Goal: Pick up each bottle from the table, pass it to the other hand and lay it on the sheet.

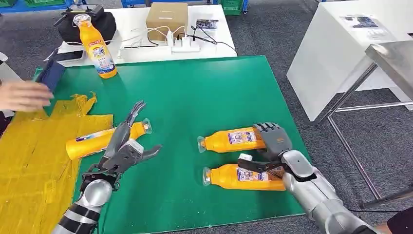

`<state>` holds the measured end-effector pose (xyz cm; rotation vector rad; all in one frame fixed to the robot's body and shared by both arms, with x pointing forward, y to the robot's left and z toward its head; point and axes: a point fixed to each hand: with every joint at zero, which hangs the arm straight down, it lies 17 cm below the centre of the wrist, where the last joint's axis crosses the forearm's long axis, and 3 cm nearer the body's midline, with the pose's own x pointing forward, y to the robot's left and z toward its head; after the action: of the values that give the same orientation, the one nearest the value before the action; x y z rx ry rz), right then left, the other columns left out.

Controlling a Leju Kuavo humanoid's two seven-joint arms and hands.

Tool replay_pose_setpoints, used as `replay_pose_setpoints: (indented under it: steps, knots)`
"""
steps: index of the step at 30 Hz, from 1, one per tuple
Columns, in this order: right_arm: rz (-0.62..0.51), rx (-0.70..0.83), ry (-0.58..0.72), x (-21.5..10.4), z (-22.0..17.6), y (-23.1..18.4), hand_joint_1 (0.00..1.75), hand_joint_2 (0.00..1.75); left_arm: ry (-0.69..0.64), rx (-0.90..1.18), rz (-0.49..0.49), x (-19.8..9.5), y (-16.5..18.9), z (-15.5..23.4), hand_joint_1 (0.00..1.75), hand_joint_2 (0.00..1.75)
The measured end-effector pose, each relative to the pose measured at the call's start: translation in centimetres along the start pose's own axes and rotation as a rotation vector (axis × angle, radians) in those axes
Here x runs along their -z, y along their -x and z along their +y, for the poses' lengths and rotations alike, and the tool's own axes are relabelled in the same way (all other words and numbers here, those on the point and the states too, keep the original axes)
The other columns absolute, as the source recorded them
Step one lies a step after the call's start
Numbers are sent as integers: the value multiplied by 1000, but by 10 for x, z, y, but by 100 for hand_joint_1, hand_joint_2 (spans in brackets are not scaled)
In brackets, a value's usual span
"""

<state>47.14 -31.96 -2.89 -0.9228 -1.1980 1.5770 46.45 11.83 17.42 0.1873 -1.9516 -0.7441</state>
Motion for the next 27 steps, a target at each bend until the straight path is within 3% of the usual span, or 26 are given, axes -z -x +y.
replay_pose_setpoints:
  steps: [22,27]
  knots:
    - [-8,51,10,5,-3,-12,175,175,0,-85,-63,-10,-28,-7,0,175]
    - [56,75,185,2,-31,-14,175,175,54,-262,-80,-22,-42,-19,0,175]
